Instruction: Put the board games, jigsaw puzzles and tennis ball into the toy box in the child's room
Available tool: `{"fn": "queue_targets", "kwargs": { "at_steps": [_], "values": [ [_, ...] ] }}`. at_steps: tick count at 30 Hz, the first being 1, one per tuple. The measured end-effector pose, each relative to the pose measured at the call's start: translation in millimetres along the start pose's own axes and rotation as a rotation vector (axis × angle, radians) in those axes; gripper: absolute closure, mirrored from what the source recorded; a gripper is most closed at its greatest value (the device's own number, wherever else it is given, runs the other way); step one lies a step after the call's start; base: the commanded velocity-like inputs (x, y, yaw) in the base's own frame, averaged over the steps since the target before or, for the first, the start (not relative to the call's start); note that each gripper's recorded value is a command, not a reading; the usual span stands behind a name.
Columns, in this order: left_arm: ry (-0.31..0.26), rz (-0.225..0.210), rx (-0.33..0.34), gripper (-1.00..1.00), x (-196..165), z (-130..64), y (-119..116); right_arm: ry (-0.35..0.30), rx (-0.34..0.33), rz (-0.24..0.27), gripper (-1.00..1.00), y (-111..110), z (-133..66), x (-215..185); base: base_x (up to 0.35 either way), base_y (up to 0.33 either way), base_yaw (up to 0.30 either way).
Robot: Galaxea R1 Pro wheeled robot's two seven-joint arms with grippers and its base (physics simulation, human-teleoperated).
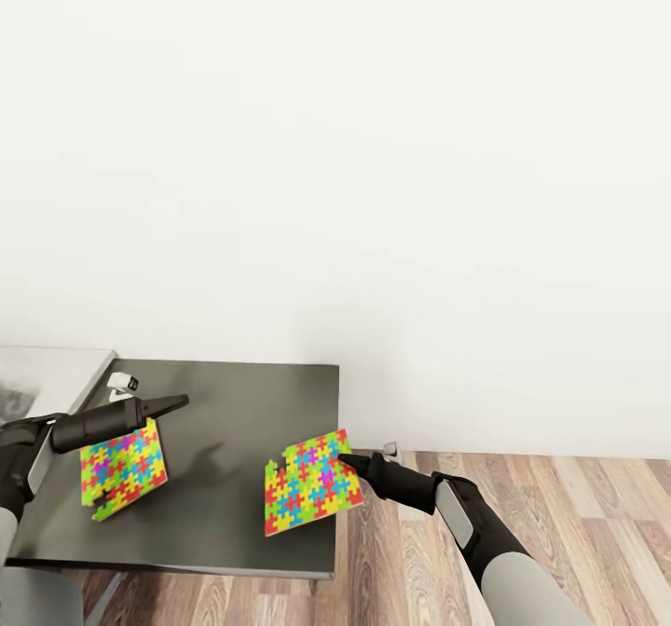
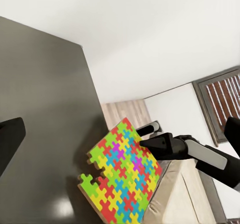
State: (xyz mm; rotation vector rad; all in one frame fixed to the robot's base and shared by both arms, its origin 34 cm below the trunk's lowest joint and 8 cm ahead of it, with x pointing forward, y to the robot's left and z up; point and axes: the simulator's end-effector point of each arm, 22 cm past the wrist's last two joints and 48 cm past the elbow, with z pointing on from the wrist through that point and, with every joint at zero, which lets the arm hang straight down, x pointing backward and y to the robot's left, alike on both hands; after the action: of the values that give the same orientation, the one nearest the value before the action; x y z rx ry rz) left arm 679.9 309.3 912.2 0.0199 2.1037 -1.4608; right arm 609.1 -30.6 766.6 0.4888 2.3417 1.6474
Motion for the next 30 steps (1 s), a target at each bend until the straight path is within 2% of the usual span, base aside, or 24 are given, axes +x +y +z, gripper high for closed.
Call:
{"fn": "queue_targets", "kwargs": {
  "at_steps": [30],
  "values": [
    [0.012, -0.03, -0.004, -1.0, -1, -9.9, -25, -0.022, -0.006, 0.006, 1.0, 21, -16.6, 8, 0.0, 0.0, 0.0]
  ]
}}
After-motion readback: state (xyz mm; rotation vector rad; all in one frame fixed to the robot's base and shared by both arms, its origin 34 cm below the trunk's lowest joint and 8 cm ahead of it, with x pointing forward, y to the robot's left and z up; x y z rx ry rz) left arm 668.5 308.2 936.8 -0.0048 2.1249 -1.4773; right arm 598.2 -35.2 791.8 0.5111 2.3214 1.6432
